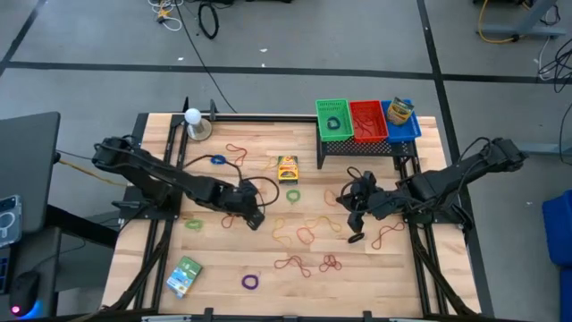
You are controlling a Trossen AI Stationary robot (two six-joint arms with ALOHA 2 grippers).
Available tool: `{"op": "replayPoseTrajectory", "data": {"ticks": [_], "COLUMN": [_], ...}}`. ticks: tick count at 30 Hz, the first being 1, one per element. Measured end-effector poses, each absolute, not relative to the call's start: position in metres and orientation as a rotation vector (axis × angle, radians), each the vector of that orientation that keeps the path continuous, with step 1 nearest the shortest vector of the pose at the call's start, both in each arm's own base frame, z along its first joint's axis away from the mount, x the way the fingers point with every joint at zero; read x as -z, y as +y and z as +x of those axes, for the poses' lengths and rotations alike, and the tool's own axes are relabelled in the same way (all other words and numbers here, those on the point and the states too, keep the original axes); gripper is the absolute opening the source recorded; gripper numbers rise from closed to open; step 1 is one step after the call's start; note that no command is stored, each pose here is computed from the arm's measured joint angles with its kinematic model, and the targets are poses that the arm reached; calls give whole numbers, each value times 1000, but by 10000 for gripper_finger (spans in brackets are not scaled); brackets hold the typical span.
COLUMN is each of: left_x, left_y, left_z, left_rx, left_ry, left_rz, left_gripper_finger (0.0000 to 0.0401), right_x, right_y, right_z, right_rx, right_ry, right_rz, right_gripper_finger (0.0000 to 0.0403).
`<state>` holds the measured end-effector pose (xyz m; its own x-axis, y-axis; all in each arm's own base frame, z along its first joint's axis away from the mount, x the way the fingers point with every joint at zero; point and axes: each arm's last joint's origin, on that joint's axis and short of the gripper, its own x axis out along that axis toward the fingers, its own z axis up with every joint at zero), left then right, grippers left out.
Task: Pick & Place Office Desk Supplies
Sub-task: Put the black spring keychain into the green bin
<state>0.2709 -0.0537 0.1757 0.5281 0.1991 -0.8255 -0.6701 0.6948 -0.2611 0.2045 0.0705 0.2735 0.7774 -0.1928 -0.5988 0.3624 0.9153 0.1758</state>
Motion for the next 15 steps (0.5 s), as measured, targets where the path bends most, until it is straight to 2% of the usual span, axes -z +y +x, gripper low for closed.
{"op": "replayPoseTrajectory", "data": {"ticks": [7, 11, 15], "left_x": [-153, -146, -137], "left_y": [-53, -54, -58], "left_z": [276, 277, 277], "left_rx": [-598, -583, -557], "left_ry": [952, 995, 1045], "left_rz": [-575, -576, -537], "left_gripper_finger": [186, 195, 185], "right_x": [-274, -274, -274], "right_y": [71, 71, 71], "right_z": [205, 205, 205], "right_rx": [289, 286, 284], "right_ry": [612, 612, 612], "right_rz": [251, 242, 238], "right_gripper_finger": [8, 9, 9]}}
